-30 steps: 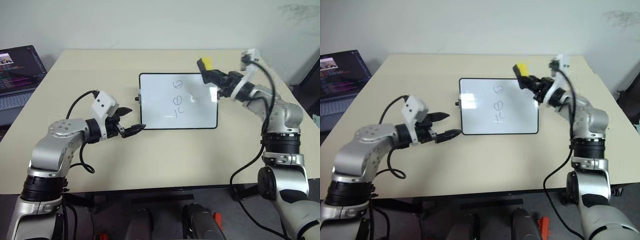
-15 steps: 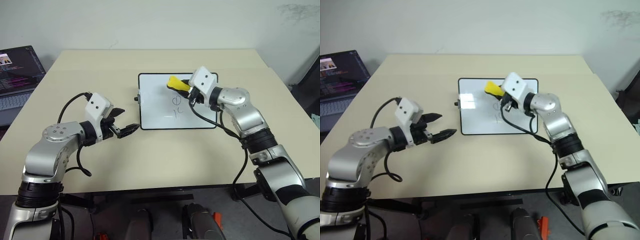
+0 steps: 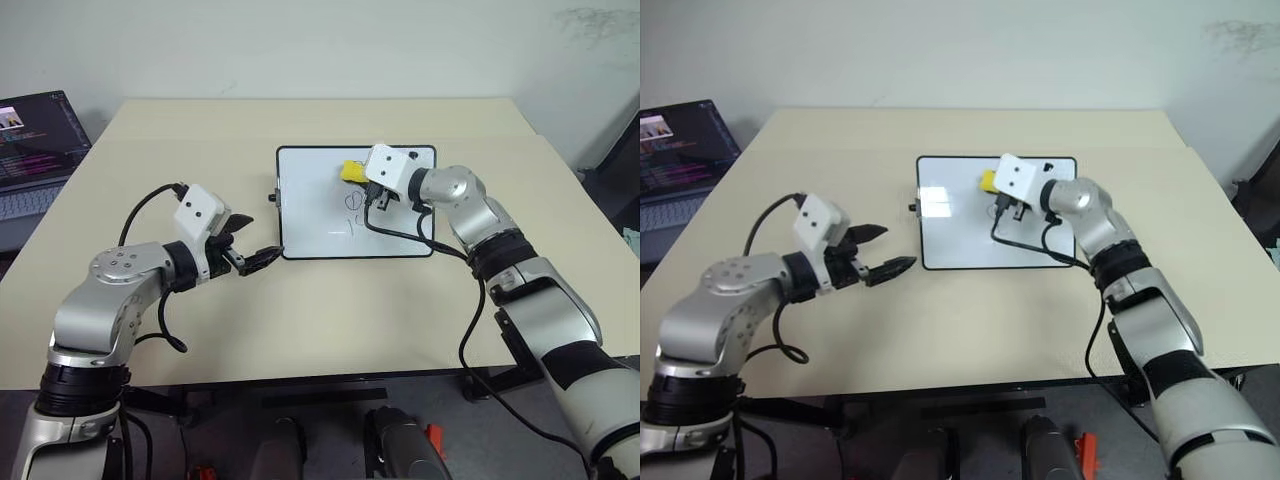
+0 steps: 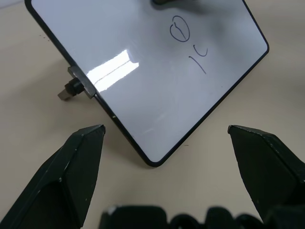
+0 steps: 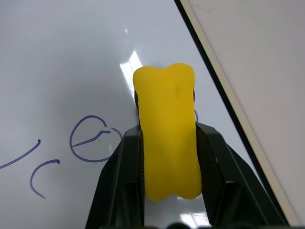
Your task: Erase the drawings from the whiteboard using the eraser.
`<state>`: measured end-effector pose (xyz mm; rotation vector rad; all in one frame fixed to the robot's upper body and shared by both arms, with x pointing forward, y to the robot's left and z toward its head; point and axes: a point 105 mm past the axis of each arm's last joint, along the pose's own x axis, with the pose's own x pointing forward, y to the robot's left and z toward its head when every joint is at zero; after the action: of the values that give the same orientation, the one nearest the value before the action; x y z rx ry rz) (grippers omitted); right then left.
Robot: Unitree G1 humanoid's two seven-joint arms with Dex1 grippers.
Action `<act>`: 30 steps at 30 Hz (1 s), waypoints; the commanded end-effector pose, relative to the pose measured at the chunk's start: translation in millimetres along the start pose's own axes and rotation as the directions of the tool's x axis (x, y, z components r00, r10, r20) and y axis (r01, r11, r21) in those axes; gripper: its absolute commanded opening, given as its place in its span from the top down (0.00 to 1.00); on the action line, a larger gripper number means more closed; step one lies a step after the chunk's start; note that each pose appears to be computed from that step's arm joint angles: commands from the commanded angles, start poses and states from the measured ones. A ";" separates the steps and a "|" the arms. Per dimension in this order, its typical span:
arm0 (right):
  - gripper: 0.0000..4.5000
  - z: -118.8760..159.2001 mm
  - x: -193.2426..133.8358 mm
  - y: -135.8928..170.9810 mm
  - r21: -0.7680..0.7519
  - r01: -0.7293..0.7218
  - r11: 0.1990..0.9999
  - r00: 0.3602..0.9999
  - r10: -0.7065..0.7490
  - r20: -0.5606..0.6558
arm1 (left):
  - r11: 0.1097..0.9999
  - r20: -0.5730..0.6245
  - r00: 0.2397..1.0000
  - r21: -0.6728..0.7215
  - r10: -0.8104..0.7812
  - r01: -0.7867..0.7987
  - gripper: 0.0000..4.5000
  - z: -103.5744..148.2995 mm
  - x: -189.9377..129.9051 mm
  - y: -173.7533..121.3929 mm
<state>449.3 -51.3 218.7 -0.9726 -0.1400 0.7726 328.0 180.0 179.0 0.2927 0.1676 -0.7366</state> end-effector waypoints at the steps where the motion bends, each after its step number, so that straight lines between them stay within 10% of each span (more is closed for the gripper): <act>1: 0.75 19.2 -1.5 -15.5 -0.037 0.026 0.999 0.998 -0.024 0.050 | 1.000 0.037 0.999 0.029 -0.010 0.009 0.00 12.0 -0.2 -4.5; 30: 0.75 9.8 1.9 -26.2 -0.103 0.023 0.994 0.998 -0.029 -0.049 | 0.965 0.068 0.965 -0.086 0.254 -0.248 0.00 23.4 52.1 -37.8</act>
<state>461.0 -58.6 221.8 -1.0696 -0.0750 0.7375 341.6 113.5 164.6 0.1956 0.1341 -0.5047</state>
